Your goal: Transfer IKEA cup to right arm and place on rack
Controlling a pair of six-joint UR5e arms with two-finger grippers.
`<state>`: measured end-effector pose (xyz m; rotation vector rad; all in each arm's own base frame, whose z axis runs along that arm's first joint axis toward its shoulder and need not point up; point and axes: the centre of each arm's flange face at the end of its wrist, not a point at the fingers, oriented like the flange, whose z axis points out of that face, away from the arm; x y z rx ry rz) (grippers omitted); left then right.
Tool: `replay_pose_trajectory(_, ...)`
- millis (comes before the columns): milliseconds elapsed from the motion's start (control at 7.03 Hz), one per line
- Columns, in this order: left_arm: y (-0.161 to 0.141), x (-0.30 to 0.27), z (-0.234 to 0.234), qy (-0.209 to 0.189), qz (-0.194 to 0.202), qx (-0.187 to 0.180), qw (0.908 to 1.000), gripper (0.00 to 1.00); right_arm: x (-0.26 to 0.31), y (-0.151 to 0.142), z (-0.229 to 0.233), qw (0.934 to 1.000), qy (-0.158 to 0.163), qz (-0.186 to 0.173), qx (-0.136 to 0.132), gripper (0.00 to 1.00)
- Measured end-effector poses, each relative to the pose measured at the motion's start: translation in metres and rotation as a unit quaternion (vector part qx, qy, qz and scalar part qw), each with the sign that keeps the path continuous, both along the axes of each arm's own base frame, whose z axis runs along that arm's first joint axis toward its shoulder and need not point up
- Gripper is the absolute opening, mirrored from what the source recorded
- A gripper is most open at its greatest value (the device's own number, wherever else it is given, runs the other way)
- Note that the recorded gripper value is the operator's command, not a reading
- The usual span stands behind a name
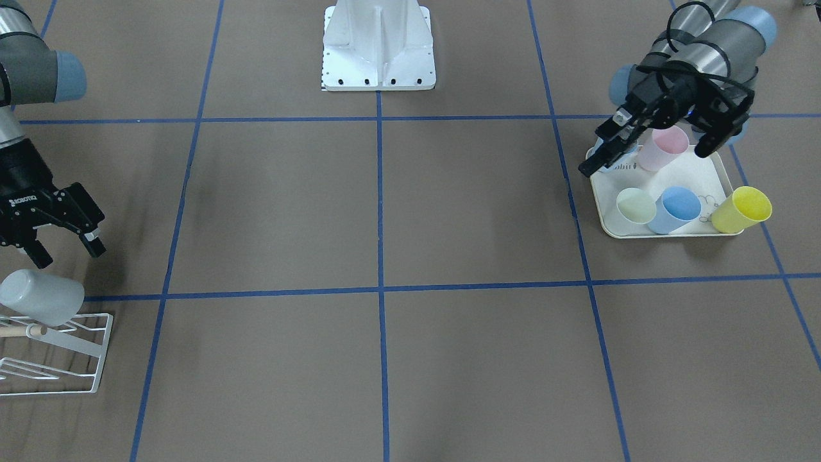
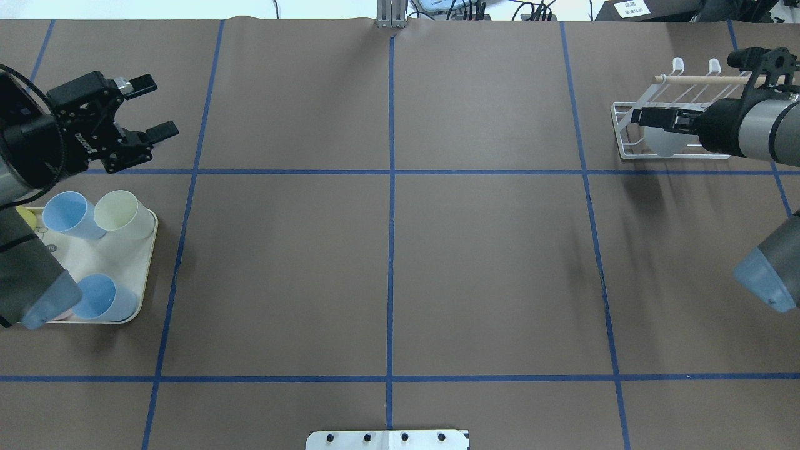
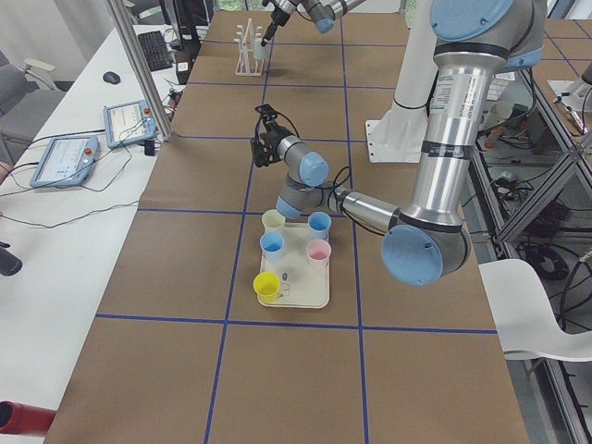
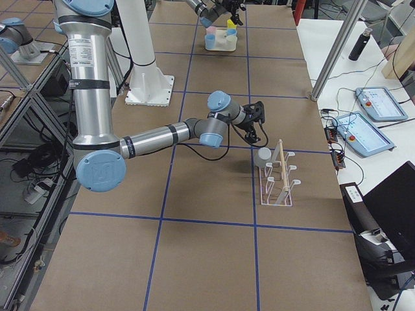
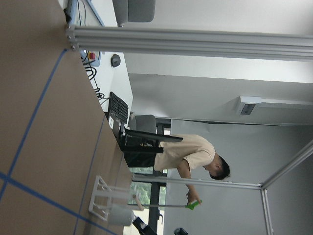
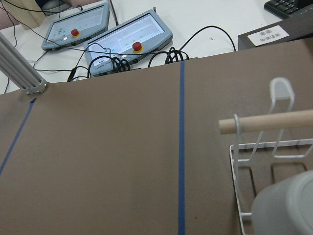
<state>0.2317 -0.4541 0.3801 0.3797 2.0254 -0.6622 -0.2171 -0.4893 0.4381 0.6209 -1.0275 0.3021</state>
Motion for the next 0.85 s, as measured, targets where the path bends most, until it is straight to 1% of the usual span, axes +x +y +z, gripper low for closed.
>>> replay_pose_trajectory(142, -0.016, -0.036, 0.029, -0.094, -0.017, 0.01, 0.9954, 0.99, -0.009, 0.014, -0.011, 0.9998, -0.014, -0.01, -0.001, 1.0)
replay_pose_trajectory(284, -0.03, -0.077, 0.069, -0.196, -0.022, 0.023, 0.9802, 0.99, -0.018, 0.025, -0.018, 0.9995, -0.024, -0.019, -0.002, 1.0)
replay_pose_trajectory(426, -0.044, -0.118, 0.114, -0.285, -0.012, 0.031, 0.958, 0.99, -0.026, 0.031, -0.021, 0.9993, -0.028, -0.026, -0.002, 1.0)
replay_pose_trajectory(569, -0.055, -0.165, 0.172, -0.368, 0.004, 0.038, 0.929, 0.99, -0.033, 0.035, -0.022, 0.999, -0.03, -0.033, -0.003, 1.0)
replay_pose_trajectory(711, -0.06, -0.202, 0.225, -0.444, 0.021, 0.059, 0.8939, 0.99, -0.04, 0.039, -0.023, 0.9988, -0.03, -0.038, -0.002, 1.0)
replay_pose_trajectory(853, -0.064, -0.221, 0.258, -0.506, 0.04, 0.084, 0.8575, 0.99, -0.047, 0.042, -0.023, 0.9988, -0.029, -0.04, -0.001, 1.0)
